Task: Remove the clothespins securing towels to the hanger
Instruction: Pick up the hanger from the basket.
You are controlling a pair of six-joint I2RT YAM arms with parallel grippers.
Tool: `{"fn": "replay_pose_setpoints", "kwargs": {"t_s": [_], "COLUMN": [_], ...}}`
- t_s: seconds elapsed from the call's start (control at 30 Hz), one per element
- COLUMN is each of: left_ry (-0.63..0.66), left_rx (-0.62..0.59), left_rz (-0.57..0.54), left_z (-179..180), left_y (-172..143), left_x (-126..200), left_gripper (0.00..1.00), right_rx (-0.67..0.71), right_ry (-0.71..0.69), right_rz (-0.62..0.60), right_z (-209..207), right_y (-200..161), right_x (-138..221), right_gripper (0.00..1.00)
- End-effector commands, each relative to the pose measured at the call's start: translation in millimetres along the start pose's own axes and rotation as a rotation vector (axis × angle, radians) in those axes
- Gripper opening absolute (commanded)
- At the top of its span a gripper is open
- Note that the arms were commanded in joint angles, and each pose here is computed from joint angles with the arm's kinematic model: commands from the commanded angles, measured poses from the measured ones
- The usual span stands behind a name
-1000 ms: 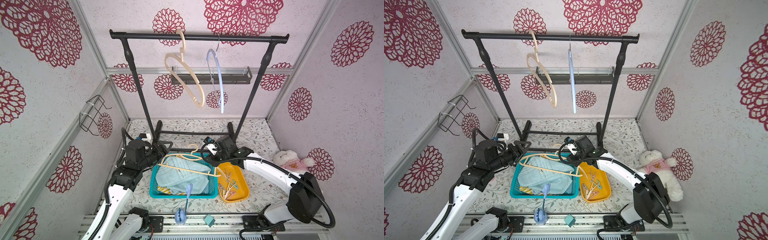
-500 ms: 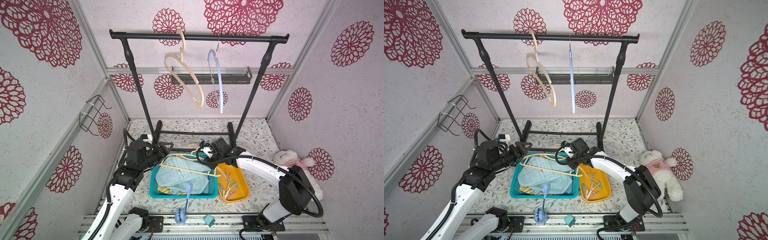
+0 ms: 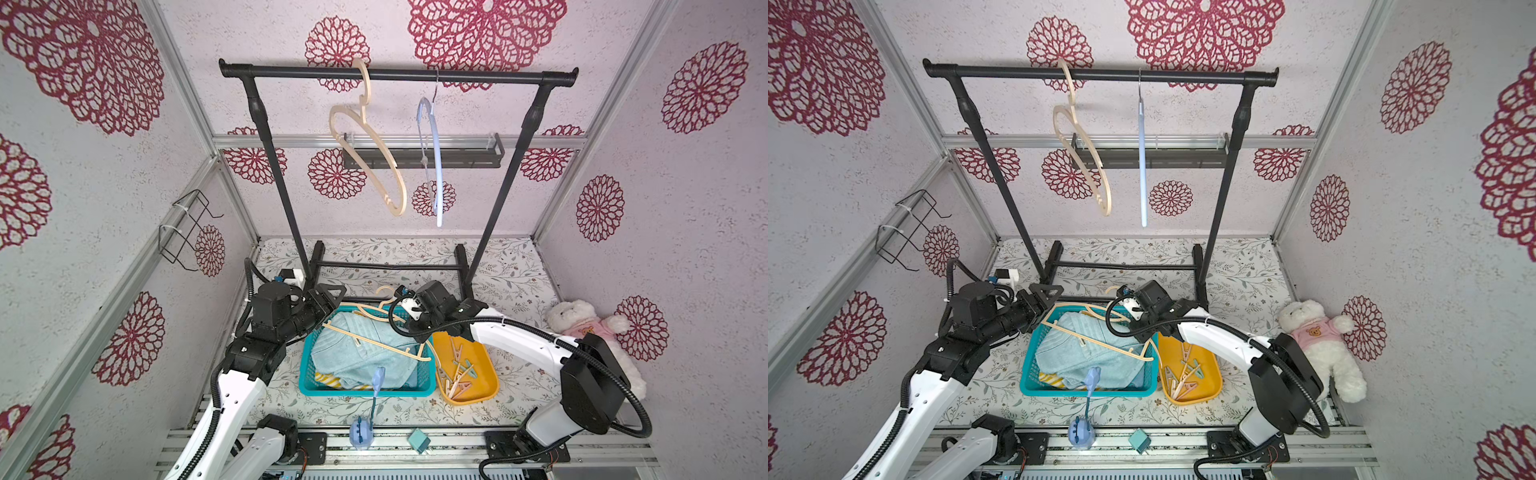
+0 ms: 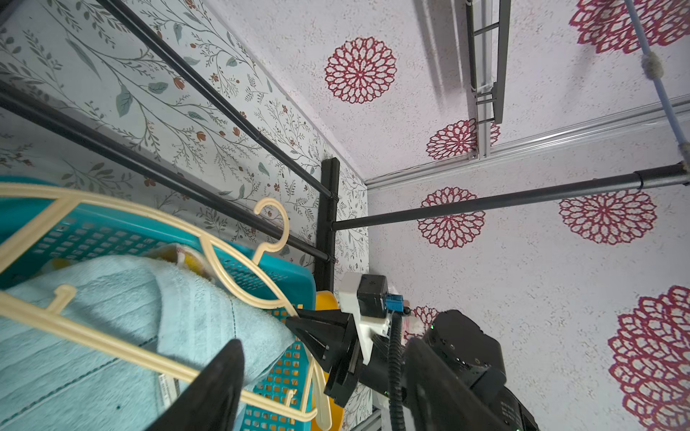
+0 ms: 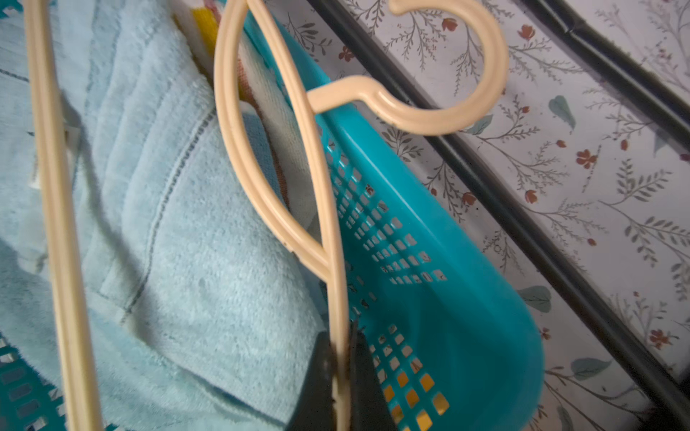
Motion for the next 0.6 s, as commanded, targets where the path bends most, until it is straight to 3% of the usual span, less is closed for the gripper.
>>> {"fn": "replay_pose_setpoints", "kwargs": {"t_s": [0.0, 0.23, 0.37, 0.57], "left_ry": [-0.027, -0.028, -0.064, -0.036], "left_rx": [0.001, 0.077, 0.141, 0.171], "left_rz": [0.001, -0.008, -0.086, -0.202], "left_z": [-3.8, -0.5, -2.4, 2.2], "left_y": [-1.3, -7.1, -2.4, 4.5], "left_x": [-1.3, -12.5, -9.0, 3.3], "left_gripper": [0.7, 0.74, 0.82, 0.82], "right_rx": [0.038, 0.158, 0.218, 0.296], "right_ry": [-0.112, -0.36, -0.473, -0.54], "right_rz": [-0.174, -0.35, -0.396, -0.434], "right_z": [6.0, 33.3, 47.4, 70.3], "right_y": [27.9, 42.0, 43.5, 45.1], "right_x": [46.3, 92.4, 101.4, 104.0], "right_gripper": [0.0, 0.0, 0.0, 0.0]}}
Point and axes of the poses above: each gripper's point midway between its finger pads, its own x axis back along the fingers, its own z axis along the line the jaws close on, y = z × x, the point moved 7 cm from there along x, back along the fingers, and after that the axes turned 1 degree about -x, right-handed, at the moved point
